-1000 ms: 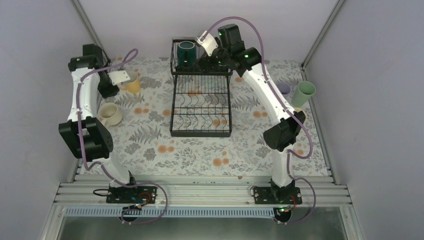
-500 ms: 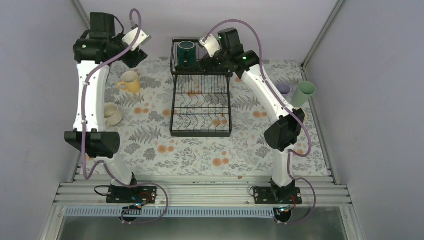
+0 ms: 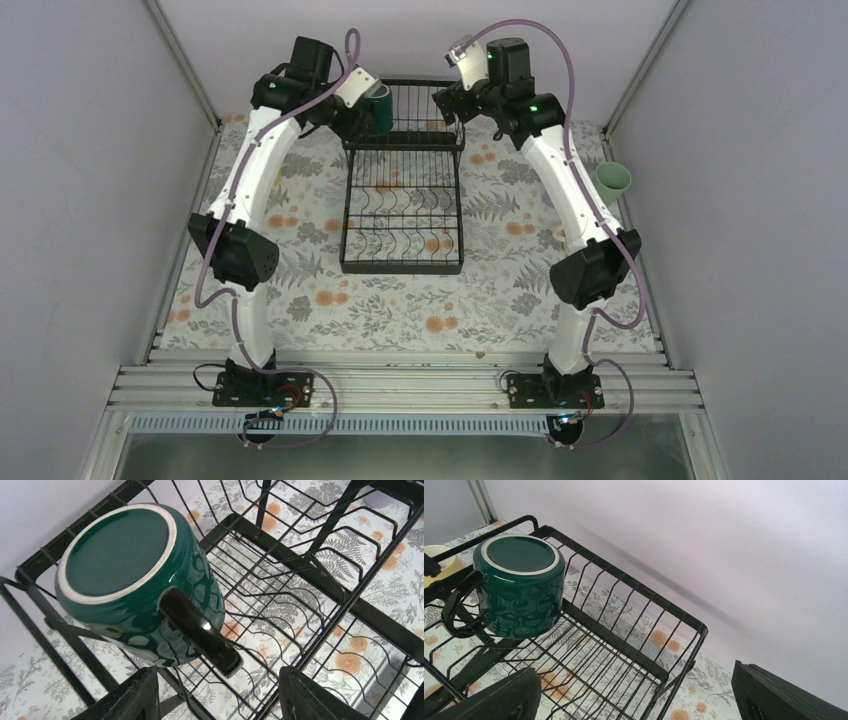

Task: Unload the cups from the dish rack

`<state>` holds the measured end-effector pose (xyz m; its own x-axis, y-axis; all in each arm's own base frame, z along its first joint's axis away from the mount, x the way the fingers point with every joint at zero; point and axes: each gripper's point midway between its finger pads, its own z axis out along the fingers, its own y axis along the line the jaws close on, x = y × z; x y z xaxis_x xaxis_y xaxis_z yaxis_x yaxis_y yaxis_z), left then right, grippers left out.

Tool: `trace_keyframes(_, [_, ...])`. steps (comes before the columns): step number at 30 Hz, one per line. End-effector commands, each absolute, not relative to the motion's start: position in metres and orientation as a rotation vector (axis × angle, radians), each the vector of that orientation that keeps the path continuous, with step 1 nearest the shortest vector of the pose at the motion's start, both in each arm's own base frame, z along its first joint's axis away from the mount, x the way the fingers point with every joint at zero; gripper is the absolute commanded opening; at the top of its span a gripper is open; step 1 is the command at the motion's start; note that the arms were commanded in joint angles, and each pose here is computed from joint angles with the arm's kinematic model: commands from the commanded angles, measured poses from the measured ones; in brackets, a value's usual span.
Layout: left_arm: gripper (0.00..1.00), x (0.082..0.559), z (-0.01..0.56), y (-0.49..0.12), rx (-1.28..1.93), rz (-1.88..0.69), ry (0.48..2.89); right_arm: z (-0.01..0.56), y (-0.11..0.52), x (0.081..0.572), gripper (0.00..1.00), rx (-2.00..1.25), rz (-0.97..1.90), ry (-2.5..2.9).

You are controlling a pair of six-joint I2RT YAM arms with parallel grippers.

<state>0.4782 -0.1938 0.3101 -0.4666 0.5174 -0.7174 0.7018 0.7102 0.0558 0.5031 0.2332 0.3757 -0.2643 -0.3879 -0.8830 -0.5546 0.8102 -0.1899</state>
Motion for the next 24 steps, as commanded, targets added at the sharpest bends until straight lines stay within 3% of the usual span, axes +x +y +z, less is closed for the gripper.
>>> trace_keyframes(1, [0.61, 0.484, 0.326, -0.2, 0.865, -0.323, 2.144, 0.386, 0.231, 0.5, 0.97, -0.673, 0.201, 1.877])
trace_keyframes(15, [0.57, 0.501, 0.29, -0.231, 0.895, -0.274, 2.192, 0.376, 0.233, 0.505, 0.94, -0.679, 0.218, 1.895])
trace_keyframes(18, [0.48, 0.503, 0.278, -0.236, 0.902, -0.255, 2.213, 0.375, 0.233, 0.505, 0.93, -0.683, 0.225, 1.895])
trace_keyframes(21, [0.45, 0.504, 0.271, -0.237, 0.902, -0.236, 2.229, 0.375, 0.233, 0.504, 0.93, -0.686, 0.225, 1.895])
trace_keyframes(24, [0.34, 0.505, 0.273, -0.237, 0.899, -0.216, 2.222, 0.374, 0.233, 0.503, 0.92, -0.688, 0.229, 1.895])
